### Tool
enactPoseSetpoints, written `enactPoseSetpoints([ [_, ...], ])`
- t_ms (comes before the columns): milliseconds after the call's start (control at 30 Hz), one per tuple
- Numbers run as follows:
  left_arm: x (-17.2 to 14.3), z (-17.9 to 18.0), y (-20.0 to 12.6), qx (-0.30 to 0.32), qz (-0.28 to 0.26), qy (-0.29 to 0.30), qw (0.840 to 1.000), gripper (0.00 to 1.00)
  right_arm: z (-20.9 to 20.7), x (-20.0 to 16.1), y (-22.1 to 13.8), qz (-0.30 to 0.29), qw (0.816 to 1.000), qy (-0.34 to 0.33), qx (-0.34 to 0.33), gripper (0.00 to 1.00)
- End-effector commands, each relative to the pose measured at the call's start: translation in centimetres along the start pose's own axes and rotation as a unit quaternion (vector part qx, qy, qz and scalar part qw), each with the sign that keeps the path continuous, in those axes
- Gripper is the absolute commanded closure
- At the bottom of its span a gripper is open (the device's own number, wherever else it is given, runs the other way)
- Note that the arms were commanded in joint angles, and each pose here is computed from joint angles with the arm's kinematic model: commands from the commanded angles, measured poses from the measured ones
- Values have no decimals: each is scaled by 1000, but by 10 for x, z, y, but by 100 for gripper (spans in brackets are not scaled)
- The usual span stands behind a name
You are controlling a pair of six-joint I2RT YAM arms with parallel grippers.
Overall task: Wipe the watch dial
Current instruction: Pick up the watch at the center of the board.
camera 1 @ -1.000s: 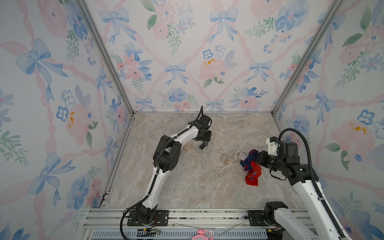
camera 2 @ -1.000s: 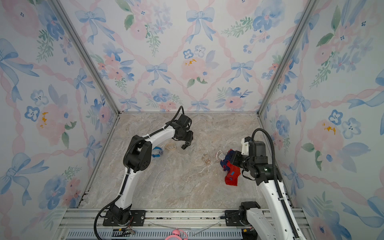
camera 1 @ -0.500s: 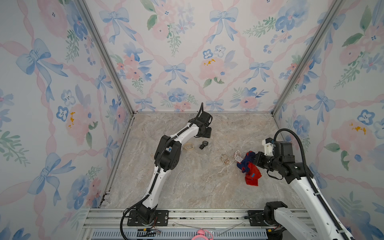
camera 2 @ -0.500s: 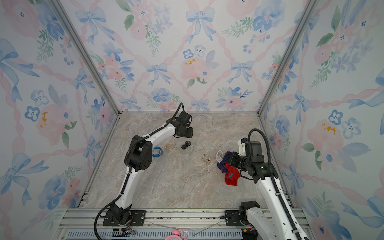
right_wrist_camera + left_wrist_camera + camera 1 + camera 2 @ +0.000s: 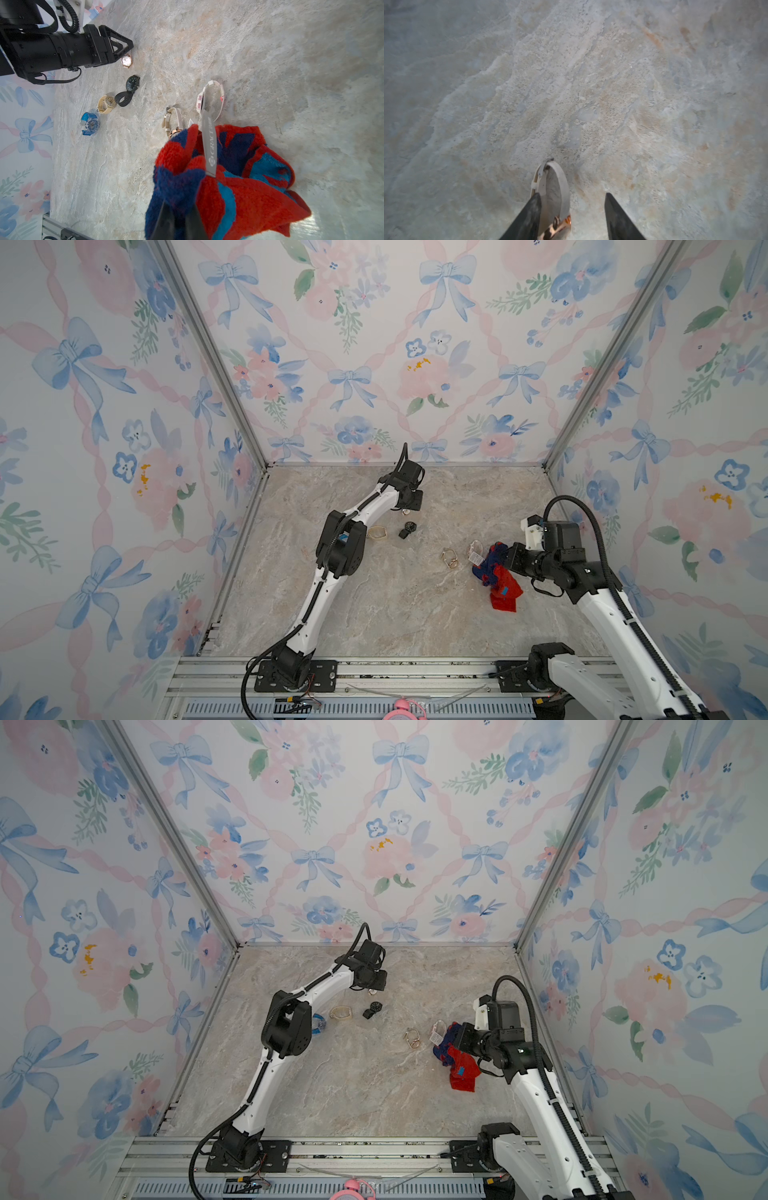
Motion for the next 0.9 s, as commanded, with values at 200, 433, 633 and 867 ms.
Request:
enactPoseSetpoints([
  [200, 5, 0, 12, -5, -2, 3, 1000, 57, 3, 0, 5, 2, 1000, -6, 8, 100],
  [433, -7, 5, 22, 9, 16, 1, 1000, 63, 4, 3, 9, 4, 1000, -6, 11, 100],
  [633, -9, 6, 25, 11, 18, -2, 1000, 68, 3, 2, 11, 5, 1000, -6, 13, 100],
  [867, -10, 5, 31, 6, 20, -6, 1000, 70, 3, 1, 12, 4, 1000, -4, 13, 100],
])
Point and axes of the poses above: each gripper's point midway between its finger pads, its own y axis out along the fingers, its own z axis along the line the jaws close on, x = y × z, the point moved 3 cm from there along -y, back along the fingers, and after that the axes turned 1 degree about -y, right-handed, at the moved point
